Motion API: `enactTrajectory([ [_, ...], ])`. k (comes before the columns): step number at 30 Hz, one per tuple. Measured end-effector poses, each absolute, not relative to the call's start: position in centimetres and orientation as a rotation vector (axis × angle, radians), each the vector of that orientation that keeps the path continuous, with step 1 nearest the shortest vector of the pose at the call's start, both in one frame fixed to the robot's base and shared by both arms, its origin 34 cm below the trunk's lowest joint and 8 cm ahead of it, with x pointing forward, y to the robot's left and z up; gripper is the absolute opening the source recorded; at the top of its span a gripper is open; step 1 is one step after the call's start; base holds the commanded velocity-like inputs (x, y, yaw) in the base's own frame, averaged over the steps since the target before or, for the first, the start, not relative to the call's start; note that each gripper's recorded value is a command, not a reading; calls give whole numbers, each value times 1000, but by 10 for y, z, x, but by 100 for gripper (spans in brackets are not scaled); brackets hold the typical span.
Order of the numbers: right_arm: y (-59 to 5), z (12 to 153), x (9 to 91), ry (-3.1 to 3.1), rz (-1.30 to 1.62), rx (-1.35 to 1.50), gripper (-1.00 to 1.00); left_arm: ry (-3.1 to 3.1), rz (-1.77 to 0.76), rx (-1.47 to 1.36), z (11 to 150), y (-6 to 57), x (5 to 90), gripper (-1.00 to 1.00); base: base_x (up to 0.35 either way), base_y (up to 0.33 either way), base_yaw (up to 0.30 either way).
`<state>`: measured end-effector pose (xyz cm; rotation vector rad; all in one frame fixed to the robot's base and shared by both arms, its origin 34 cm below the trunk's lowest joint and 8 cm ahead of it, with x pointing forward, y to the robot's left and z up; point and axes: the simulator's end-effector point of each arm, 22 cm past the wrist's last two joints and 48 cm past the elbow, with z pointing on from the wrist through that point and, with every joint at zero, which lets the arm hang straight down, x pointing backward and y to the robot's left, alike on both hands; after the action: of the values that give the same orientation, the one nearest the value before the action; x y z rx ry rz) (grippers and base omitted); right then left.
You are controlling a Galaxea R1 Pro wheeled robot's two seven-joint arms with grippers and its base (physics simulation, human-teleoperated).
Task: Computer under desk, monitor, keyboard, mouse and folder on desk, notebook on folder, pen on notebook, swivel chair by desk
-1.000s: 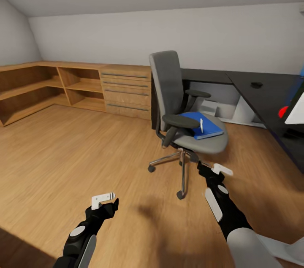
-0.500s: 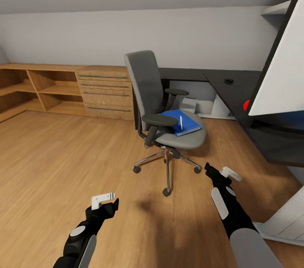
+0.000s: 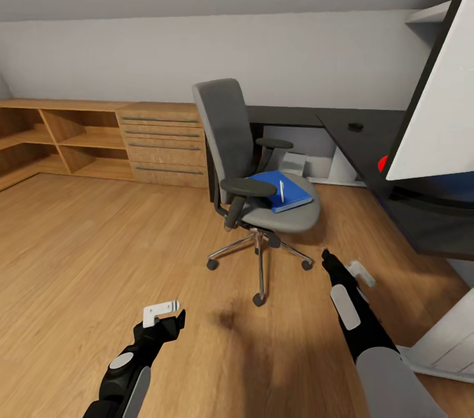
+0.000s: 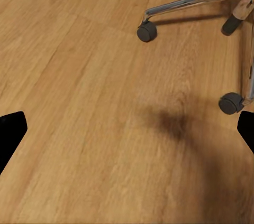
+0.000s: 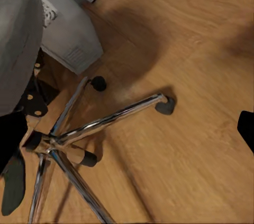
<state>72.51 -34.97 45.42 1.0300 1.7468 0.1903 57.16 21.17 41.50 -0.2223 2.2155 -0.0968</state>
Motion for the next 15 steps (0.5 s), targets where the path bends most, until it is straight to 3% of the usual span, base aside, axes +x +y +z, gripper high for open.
enactTrajectory([
  [15,-336,481,749,1584,263,1050,100,2203,-91,-220,420,210,574,100,0,0,0],
])
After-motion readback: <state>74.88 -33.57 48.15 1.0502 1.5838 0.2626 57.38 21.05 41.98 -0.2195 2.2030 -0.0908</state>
